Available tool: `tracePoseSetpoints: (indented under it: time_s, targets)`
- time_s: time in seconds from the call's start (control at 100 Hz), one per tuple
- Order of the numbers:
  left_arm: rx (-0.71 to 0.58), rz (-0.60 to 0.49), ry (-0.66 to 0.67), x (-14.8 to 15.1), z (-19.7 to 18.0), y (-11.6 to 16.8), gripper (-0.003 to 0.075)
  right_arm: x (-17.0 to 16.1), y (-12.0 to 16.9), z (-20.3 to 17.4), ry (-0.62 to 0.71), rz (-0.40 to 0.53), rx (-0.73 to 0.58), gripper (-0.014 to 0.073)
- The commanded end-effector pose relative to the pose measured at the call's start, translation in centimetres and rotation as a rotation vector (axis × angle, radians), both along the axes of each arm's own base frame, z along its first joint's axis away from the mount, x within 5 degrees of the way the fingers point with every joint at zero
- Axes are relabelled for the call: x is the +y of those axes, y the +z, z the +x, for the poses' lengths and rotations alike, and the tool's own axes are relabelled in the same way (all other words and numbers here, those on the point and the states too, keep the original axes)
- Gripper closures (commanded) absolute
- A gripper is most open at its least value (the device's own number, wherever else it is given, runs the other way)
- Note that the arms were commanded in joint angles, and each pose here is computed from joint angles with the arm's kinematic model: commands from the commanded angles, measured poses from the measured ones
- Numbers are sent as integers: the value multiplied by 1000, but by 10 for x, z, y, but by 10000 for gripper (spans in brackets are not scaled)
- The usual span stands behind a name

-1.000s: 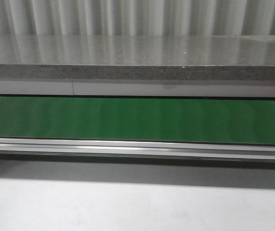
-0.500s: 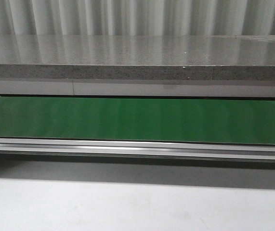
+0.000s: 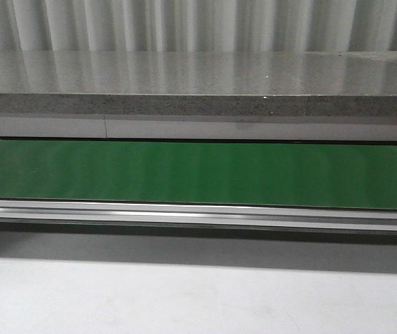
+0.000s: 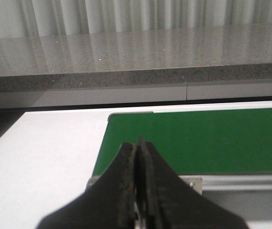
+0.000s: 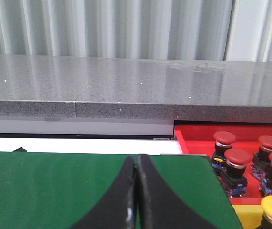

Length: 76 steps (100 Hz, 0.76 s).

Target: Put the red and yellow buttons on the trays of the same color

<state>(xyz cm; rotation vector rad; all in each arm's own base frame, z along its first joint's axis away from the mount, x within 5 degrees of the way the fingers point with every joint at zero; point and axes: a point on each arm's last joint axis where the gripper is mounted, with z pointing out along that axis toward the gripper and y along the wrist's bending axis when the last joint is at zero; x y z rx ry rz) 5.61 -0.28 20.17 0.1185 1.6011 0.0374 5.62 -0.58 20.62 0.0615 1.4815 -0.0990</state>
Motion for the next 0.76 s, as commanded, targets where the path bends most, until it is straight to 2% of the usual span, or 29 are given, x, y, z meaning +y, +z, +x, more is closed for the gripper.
tracePoseSetpoints:
  time_s: [0.0, 0.75]
  targets:
    - [-87, -15, 1, 0, -1, -4, 741, 1, 15, -4, 0, -19, -115, 660]
    - [-81, -16, -23, -1, -1, -5, 741, 0, 15, -3, 0, -19, -113, 660]
